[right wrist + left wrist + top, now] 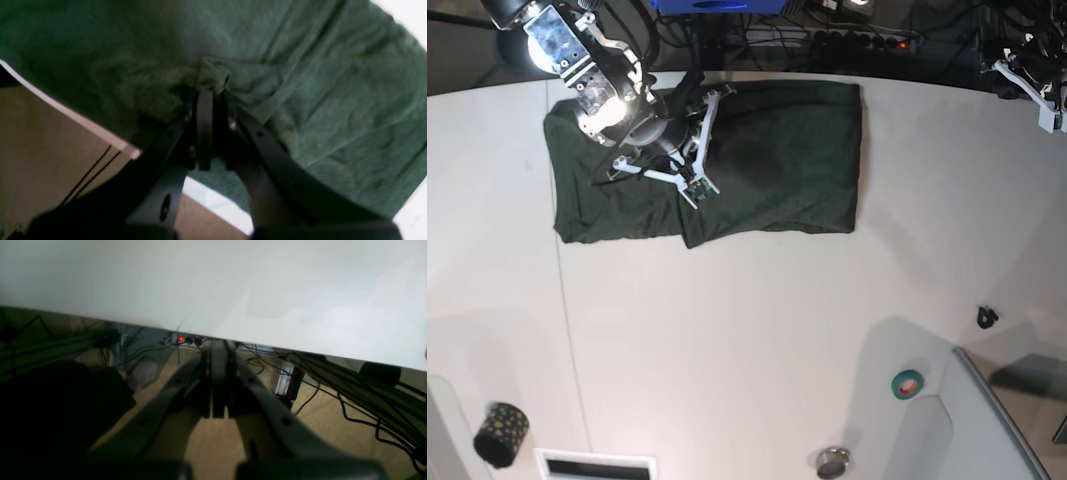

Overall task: Layout the t-shirt on the table in an organized manner, then fold the t-shirt properly
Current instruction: 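Smooth the shirt fold with the right gripper, then withdraw it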

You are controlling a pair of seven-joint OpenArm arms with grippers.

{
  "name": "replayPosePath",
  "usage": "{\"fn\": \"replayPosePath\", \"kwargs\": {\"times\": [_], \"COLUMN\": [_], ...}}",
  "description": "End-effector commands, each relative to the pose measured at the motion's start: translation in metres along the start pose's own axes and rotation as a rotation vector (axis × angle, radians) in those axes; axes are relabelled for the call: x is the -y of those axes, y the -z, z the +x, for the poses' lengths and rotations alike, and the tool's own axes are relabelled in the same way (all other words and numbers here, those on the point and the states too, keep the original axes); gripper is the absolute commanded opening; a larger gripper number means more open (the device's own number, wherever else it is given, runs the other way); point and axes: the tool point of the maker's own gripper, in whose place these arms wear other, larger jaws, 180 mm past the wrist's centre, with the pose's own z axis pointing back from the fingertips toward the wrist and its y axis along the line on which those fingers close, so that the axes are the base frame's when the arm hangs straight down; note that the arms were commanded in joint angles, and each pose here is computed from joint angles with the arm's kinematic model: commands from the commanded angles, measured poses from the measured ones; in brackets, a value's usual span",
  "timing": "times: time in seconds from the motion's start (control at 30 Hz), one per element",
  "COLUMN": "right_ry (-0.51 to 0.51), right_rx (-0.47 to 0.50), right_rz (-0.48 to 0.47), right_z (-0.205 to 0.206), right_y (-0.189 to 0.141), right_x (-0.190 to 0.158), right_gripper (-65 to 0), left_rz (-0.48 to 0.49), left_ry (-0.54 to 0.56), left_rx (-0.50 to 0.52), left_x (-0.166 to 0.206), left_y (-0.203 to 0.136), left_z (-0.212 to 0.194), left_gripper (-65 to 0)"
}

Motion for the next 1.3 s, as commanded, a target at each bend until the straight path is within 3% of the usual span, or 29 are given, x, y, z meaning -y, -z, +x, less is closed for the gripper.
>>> {"fn": "replayPosePath", "kwargs": {"times": [0.0, 0.13, 0.2, 0.37, 0.43, 0.47, 0.6, 0.67, 0.73, 0.83, 0.87, 1.07, 1.27], "right_ry": [-0.003, -0.003, -0.001, -0.008, -0.009, -0.007, -0.019, -0.028, -0.027, -0.008, -0.004, 0.018, 0.028], "right_rx": [0.036, 0.047, 0.046, 0.096, 0.1, 0.103, 0.13, 0.148, 0.146, 0.118, 0.108, 0.045, -0.031], "right_rz": [0.009, 0.015, 0.02, 0.028, 0.028, 0.03, 0.024, 0.022, 0.015, 0.021, 0.02, 0.023, 0.006], "right_z": [0.009, 0.009, 0.009, 0.026, 0.029, 0.031, 0.042, 0.053, 0.06, 0.067, 0.069, 0.064, 0.02], "right_y": [-0.004, -0.01, -0.016, -0.036, -0.038, -0.038, -0.038, -0.036, -0.029, -0.01, -0.004, 0.018, 0.017], "right_x": [-0.002, -0.005, -0.009, -0.015, -0.016, -0.017, -0.014, -0.012, -0.008, -0.008, -0.007, -0.008, -0.001], "right_gripper": [-59.6, -59.1, -55.1, -26.4, -19.2, -19.1, -23.4, -29.6, -39.6, -61.2, -63.8, -62.6, -62.6], "left_rz": [0.014, 0.014, 0.014, 0.01, 0.008, 0.009, 0.01, 0.01, 0.009, 0.008, 0.006, 0.005, 0.003], "left_ry": [0.019, 0.019, 0.019, -0.001, -0.013, -0.017, -0.021, -0.021, -0.019, -0.016, -0.015, -0.02, -0.019], "left_rx": [0.028, 0.028, 0.028, 0.005, -0.005, -0.008, -0.009, -0.009, -0.008, -0.004, 0.005, 0.01, 0.012], "left_x": [-0.007, -0.007, -0.007, -0.01, -0.011, -0.011, -0.012, -0.012, -0.012, -0.011, -0.01, -0.01, -0.009], "left_y": [-0.006, -0.006, -0.006, -0.003, -0.001, -0.001, -0.001, -0.001, -0.001, -0.001, 0.001, 0.002, 0.002], "left_z": [0.011, 0.011, 0.011, 0.002, -0.003, -0.004, -0.005, -0.005, -0.005, -0.003, 0.001, 0.003, 0.005], "left_gripper": [-65.0, -65.0, -65.0, -65.0, -65.0, -65.0, -65.0, -65.0, -65.0, -65.0, -65.0, -65.0, -65.0]}}
